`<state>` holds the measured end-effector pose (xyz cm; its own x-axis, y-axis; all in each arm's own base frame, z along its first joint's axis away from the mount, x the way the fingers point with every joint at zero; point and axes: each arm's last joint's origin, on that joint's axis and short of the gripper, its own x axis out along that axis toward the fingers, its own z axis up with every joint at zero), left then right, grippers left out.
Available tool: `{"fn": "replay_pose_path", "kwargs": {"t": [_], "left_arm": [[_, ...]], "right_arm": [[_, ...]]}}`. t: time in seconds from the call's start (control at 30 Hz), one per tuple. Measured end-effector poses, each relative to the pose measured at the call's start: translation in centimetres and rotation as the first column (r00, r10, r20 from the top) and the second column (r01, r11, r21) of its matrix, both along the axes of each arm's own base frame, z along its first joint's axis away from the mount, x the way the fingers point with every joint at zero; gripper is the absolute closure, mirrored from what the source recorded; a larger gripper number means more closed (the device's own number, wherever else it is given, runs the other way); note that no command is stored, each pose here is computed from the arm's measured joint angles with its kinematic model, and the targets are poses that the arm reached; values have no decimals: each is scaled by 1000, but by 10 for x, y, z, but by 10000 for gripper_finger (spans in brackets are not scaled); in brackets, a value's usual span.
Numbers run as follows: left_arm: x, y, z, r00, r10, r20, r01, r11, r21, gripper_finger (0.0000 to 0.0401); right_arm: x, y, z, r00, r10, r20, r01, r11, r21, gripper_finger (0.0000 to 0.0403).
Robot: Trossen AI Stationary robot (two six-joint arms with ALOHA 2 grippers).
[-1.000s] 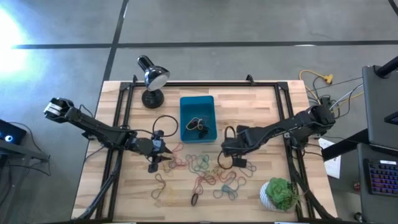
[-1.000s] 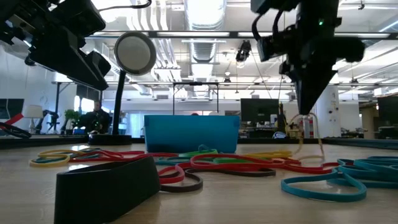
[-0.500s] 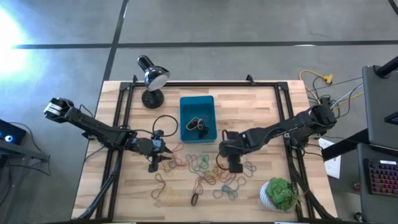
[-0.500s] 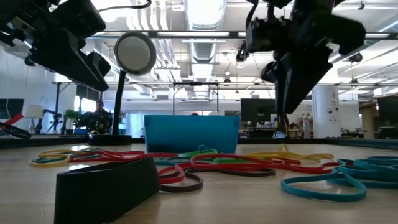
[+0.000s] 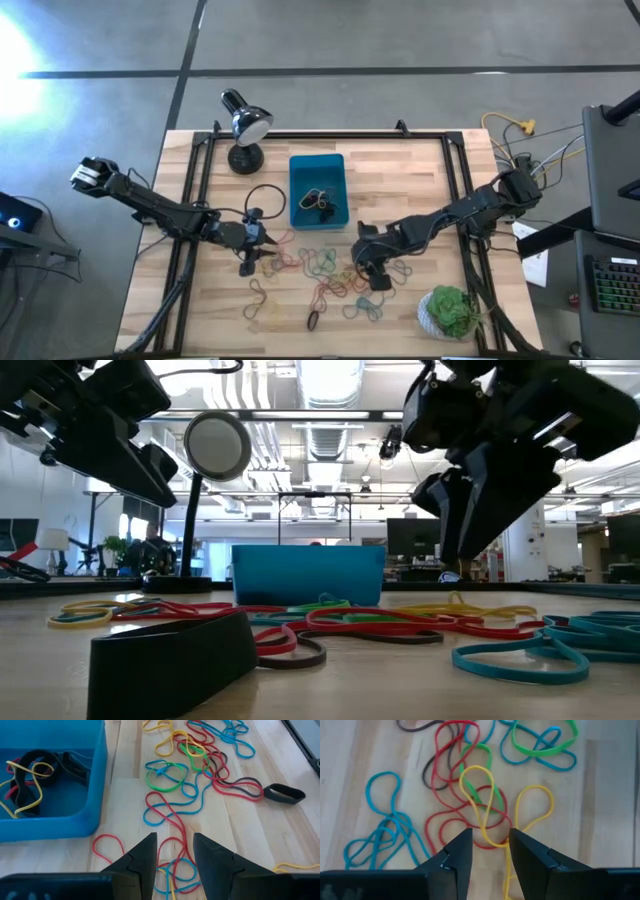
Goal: Pick and place rubber bands into bin
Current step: Put the yellow rubber band into the blue bin
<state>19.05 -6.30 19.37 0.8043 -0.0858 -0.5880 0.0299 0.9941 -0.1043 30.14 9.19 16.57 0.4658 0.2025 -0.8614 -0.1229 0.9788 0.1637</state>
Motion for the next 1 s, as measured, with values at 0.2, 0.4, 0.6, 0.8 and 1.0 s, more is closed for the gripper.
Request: {"fn": "replay_pose_path", "kwargs": {"t": [0.2, 0.4, 0.6, 0.8, 1.0], "left_arm": [[0, 0, 0, 1000, 2, 0, -2, 1000, 1, 289], [0, 0, 0, 1000, 4, 1, -4, 1000, 3, 289], [0, 0, 0, 1000, 5, 1, -5, 1000, 4, 289], [0, 0, -1, 1000, 7, -1, -7, 1000, 6, 289], [-1, 0, -1, 1000, 8, -3, -8, 1000, 6, 289]], "right_arm": [[-1, 2, -4, 999, 3, 36, -3, 1000, 7, 280], [-3, 5, -10, 997, 11, 82, -13, 1000, 21, 290], [-3, 6, -16, 994, 5, 112, -10, 999, 44, 301], [1, 10, -30, 997, 14, 79, -17, 999, 38, 308], [4, 11, -35, 998, 22, 66, -24, 999, 26, 314]]}}
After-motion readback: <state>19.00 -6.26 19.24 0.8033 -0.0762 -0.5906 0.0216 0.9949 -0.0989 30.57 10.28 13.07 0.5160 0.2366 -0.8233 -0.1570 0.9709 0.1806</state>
